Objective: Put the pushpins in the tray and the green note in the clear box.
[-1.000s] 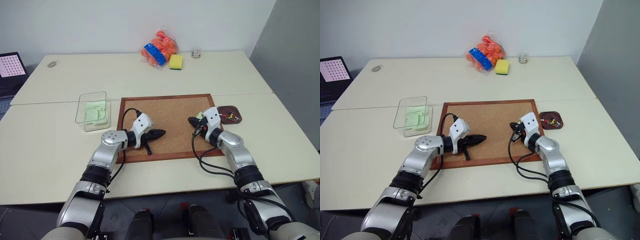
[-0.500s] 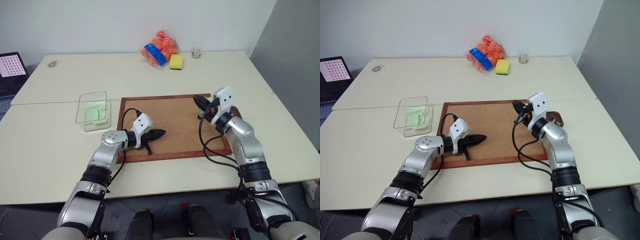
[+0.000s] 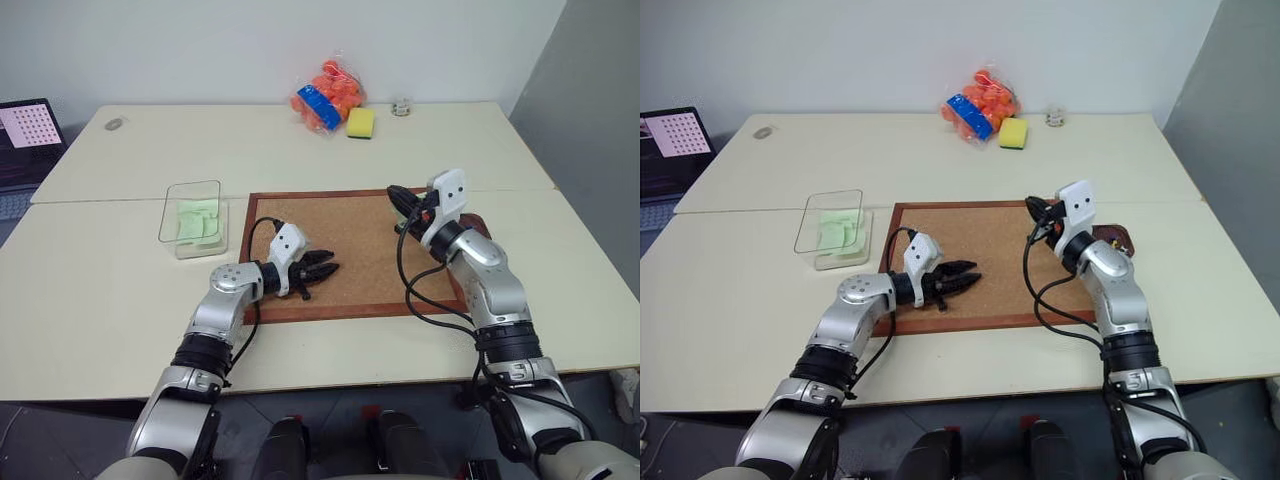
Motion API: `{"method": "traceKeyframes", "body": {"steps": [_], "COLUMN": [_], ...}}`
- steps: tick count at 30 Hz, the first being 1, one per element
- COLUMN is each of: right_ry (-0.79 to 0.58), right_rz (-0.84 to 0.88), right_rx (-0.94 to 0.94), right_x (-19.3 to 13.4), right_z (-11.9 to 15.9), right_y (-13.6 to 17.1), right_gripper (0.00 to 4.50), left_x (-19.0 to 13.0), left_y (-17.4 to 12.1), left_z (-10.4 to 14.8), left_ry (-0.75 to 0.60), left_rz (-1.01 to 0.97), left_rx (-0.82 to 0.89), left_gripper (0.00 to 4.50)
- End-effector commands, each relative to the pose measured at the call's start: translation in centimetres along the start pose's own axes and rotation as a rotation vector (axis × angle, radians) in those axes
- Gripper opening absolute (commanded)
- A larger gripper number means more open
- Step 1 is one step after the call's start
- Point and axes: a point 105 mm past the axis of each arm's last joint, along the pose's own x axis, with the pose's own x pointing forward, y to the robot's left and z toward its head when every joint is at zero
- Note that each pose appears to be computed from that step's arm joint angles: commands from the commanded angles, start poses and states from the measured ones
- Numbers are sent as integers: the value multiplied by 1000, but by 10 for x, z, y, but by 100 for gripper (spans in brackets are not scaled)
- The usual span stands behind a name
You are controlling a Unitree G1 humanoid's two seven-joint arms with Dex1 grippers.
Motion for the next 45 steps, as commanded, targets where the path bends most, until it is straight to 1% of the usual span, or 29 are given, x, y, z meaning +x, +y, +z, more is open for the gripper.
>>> {"method": "traceKeyframes", "body": {"steps": [1,2,9,12,16,23,32,40,41,43,45], "right_ry": [-90,-93,-103,-104,-105,-105,-113,-117,-119,-120,-121], "right_rz": [-8,-5,15,25,76,100,136,163,169,180,186], "right_rx": [-44,-43,-30,-29,-42,-32,-21,-17,-16,-12,-8], "right_x": [3,3,2,2,-1,-5,-5,-4,-4,-4,-4], "right_z": [26,26,27,27,27,27,30,32,32,33,34], "right_y": [-2,-1,9,13,27,35,47,55,56,58,59], "right_gripper": [0,0,0,0,0,0,0,0,0,0,0], "left_x": [6,8,22,27,34,36,39,40,40,40,40], "left_y": [-6,-8,-18,-21,-25,-29,-32,-35,-35,-35,-34], "left_z": [33,35,53,57,66,76,83,82,81,81,82], "left_ry": [-139,-156,-248,-260,-302,-336,-350,-344,-345,-347,-353], "left_rz": [-12,-14,-23,-34,-55,-94,-119,-139,-138,-137,-136], "left_rx": [-22,-43,-224,-279,-415,-519,-550,-552,-552,-553,-557], "left_gripper": [245,273,403,403,403,403,403,403,375,342,293]}}
